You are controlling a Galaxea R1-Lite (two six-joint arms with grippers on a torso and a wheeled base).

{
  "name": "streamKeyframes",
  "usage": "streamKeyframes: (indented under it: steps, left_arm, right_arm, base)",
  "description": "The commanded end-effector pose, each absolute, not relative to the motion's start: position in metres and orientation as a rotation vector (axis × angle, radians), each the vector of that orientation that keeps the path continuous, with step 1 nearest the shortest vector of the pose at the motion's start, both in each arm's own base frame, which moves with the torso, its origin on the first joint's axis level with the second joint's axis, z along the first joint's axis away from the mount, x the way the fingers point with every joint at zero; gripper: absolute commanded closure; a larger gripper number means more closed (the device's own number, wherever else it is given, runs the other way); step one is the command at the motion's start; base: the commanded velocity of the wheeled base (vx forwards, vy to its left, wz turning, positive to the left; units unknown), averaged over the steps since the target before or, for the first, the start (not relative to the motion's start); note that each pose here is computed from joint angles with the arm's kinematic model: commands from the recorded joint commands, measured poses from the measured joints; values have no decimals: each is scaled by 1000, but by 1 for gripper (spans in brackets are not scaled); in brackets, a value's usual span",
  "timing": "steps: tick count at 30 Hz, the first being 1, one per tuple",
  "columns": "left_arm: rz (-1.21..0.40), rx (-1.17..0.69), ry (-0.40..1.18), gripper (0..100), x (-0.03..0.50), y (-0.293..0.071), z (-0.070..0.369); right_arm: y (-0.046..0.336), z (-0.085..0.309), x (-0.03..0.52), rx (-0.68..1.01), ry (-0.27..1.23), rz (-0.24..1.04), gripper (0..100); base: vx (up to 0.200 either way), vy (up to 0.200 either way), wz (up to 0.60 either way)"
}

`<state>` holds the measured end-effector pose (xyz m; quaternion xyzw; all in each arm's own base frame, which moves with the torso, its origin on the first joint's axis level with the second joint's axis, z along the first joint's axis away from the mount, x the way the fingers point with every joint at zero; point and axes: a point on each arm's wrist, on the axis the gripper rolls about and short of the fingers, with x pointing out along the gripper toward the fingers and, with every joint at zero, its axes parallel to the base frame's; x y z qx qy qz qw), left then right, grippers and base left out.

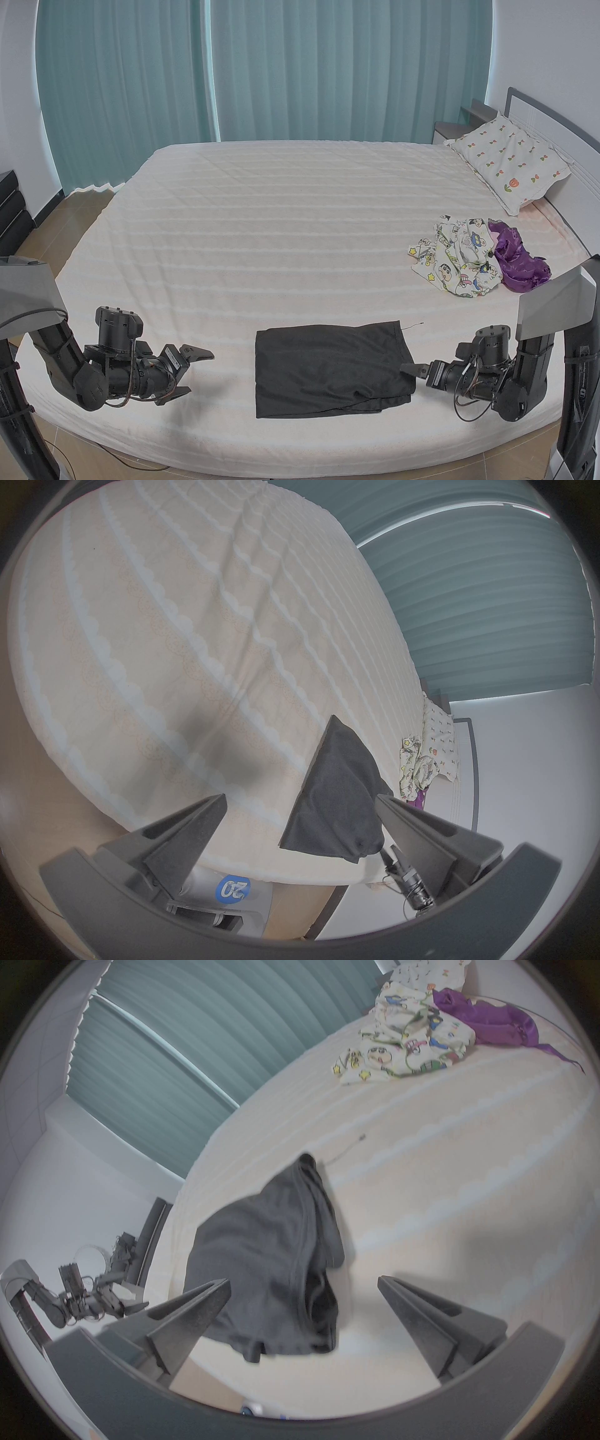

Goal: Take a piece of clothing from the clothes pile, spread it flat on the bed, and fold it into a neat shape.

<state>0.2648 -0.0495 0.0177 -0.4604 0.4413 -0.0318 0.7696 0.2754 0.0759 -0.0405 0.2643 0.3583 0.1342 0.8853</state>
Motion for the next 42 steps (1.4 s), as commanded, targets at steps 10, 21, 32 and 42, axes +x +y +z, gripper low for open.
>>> streamKeyframes:
  steps: [10,21,32,42]
  left_arm:
    - [-69,-998,960,0,265,-50,17]
    - [-58,-993,956,0,264,-50,17]
    - [-58,-992,960,0,263,-50,16]
    - [-69,-989,918,0,263,-50,12]
  right_arm:
    - [93,-51,364,744,617,275,0]
    - [112,-63,393,685,646,300,0]
    - [103,-58,402,690,592,254,100]
    - [92,-55,411,697,544,190,100]
  base:
    - [0,0,0]
    - [0,0,0]
    - [0,0,0]
    - [0,0,0]
